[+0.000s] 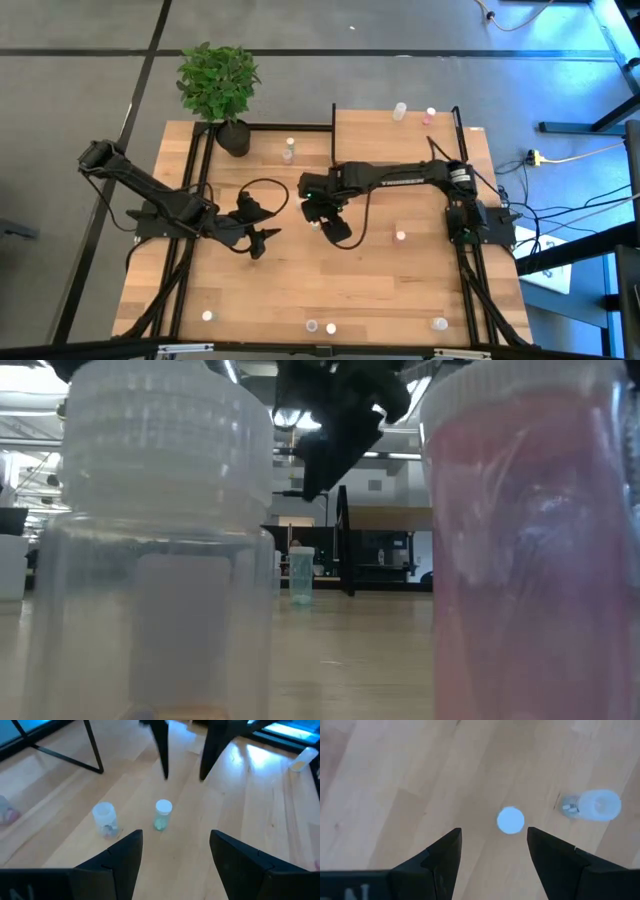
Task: Pick and place medicine bottles onto shelf by color
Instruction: Put the middle green pill bottle on the shelf
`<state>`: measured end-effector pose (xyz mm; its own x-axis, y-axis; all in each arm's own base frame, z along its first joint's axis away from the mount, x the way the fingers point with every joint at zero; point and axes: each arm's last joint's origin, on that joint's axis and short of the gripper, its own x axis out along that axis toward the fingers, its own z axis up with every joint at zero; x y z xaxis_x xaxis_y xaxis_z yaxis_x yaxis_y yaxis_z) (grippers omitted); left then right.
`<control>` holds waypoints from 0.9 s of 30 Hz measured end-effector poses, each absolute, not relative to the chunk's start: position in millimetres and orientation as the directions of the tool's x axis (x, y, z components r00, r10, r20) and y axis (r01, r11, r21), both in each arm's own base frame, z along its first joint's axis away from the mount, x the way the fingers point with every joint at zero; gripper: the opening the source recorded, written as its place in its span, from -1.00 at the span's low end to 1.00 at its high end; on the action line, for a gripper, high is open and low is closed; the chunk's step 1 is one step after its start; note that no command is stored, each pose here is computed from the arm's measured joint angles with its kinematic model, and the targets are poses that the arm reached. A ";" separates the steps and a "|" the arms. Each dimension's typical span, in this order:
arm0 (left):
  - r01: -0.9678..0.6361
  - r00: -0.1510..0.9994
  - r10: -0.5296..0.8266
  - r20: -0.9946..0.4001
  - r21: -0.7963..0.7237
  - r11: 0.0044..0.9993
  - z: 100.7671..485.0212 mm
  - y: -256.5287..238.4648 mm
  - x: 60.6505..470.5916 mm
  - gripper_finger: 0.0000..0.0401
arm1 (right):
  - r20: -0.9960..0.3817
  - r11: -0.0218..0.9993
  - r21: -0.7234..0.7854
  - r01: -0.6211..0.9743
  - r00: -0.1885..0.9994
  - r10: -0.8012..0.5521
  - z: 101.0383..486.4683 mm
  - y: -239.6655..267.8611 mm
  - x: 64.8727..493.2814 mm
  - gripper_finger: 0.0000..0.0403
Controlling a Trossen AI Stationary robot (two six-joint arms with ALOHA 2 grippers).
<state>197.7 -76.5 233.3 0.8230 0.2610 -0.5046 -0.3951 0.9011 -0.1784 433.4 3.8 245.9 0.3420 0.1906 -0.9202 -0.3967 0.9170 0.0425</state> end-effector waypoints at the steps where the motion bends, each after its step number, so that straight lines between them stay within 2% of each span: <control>1: -0.397 0.823 0.265 -0.503 -0.176 0.901 233.4 -76.7 197.6 0.13 | -0.921 0.919 0.044 -0.393 0.339 0.190 242.1 3.5 435.4 0.14; 13: -0.409 0.822 0.270 -0.502 -0.190 0.893 233.2 -76.6 197.5 0.13 | -0.935 0.931 0.087 -0.354 0.293 0.199 204.2 3.1 450.4 0.14; 27: -0.411 0.822 0.270 -0.501 -0.194 0.891 233.2 -76.5 197.6 0.13 | -0.940 0.940 0.038 -0.340 0.307 0.148 202.6 1.5 452.4 0.14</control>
<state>197.6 -76.5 233.2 0.8219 0.2703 -0.5015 -0.4112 0.8907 -0.1939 452.4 1.5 202.6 0.3067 0.1484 -0.9402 -0.3396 0.9398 0.0375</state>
